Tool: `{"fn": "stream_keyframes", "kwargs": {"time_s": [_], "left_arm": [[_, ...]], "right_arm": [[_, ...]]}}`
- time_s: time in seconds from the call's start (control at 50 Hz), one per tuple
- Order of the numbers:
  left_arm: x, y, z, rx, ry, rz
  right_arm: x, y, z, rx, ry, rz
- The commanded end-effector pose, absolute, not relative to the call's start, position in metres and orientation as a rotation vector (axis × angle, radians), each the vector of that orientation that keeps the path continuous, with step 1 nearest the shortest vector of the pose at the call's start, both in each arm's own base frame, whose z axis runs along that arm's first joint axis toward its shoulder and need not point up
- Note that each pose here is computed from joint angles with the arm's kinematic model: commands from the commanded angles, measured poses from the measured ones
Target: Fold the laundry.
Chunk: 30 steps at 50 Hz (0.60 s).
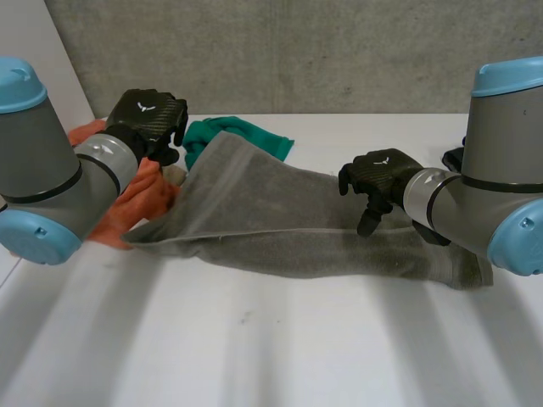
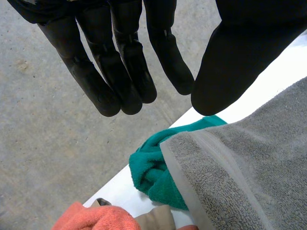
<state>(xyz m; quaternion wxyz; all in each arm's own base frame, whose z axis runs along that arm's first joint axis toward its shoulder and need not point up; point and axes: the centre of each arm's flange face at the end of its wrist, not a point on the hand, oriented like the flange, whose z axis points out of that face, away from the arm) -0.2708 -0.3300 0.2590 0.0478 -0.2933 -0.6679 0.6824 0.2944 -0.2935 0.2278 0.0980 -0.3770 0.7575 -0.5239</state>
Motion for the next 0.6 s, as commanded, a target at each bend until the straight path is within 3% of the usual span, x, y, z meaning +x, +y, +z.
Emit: {"fn": "stream_keyframes", "kwargs": {"time_s": [0.02,0.34,0.48,0.6], "left_arm": [[-0.271,-0.338,0.257,-0.838,-2.079,2.022],[-0.253,-0.321,0.265,-0.842,-2.193,1.925],[-0.245,-0.307,0.234,-1.047,-2.296,1.791],[-0.239,-0.315,0.196,-1.28,-2.338,1.728]], "right_arm": [[0.312,-0.264,0.237,-0.996,2.276,-1.425],[0.281,-0.294,0.243,-1.207,2.353,-1.67],[0.262,-0.314,0.23,-1.423,2.435,-1.744],[0.253,-0.325,0.205,-1.487,2.494,-1.671]]}}
